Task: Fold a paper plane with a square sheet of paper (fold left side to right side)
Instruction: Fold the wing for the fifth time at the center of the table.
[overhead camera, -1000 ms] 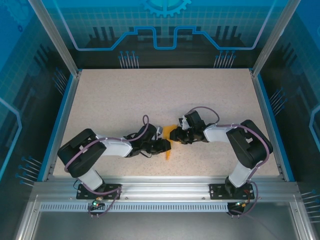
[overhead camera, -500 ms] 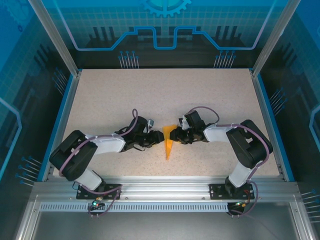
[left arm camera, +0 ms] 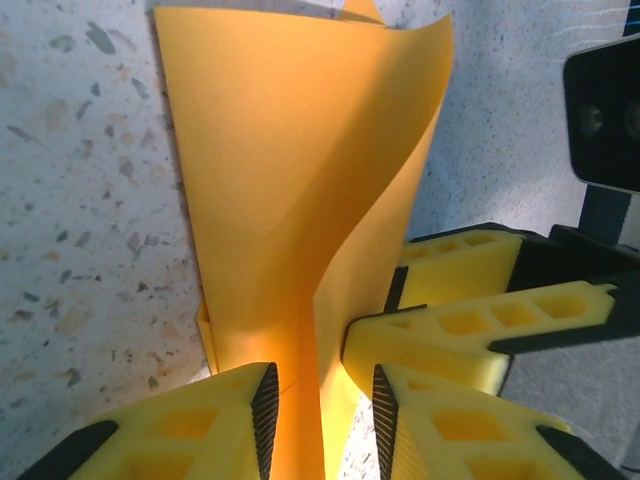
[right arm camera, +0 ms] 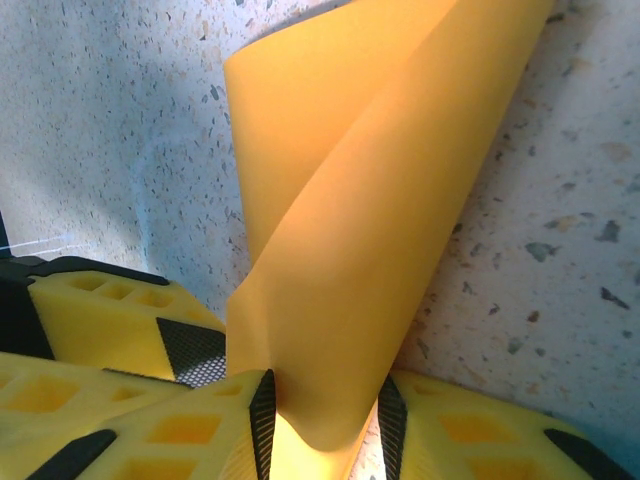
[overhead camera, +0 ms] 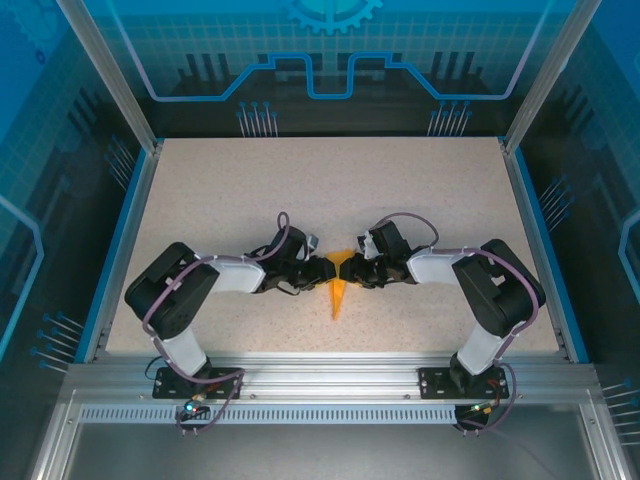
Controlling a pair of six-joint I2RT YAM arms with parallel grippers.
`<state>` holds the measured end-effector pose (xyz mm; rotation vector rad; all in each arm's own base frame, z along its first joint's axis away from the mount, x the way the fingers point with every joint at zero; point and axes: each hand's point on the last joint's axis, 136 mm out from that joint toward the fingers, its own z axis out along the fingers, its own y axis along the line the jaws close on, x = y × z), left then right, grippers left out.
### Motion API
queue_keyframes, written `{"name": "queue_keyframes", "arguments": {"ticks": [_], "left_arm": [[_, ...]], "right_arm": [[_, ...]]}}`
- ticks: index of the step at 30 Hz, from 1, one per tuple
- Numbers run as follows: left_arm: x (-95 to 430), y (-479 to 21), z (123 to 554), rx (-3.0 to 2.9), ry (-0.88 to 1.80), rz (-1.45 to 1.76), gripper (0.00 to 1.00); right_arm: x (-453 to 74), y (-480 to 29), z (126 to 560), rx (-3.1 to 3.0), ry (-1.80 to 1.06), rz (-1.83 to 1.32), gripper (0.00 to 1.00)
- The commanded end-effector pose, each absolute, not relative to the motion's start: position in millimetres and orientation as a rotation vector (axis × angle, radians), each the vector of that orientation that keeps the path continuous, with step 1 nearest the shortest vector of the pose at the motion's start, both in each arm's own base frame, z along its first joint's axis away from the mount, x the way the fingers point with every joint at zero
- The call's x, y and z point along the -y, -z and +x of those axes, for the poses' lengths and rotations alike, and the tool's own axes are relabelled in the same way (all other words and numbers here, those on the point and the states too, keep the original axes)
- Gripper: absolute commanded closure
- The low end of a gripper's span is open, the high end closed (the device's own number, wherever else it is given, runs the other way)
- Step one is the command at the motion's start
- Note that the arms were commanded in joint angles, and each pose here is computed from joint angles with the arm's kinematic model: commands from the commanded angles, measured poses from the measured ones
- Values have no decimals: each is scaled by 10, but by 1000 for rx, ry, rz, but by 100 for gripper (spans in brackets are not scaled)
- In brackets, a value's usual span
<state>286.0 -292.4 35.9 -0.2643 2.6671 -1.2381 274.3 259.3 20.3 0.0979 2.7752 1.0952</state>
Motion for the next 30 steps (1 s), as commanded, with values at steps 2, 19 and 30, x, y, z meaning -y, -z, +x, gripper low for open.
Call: {"name": "queue_keyframes", "arguments": {"ticks": [2, 19, 30], "left_arm": [[2992, -364, 2943, -2657, 1265, -218, 67], [2897, -285, 2913, -2676, 1182, -201, 96], [2809, -199, 2833, -2697, 1149, -223, 97]], "right_arm": [[-2567, -10, 2634, -2849, -1036, 82, 65], [-2588, -88, 2670, -2829, -1043, 65, 64], [-2541, -299, 2755, -2774, -1049, 42, 59]]}}
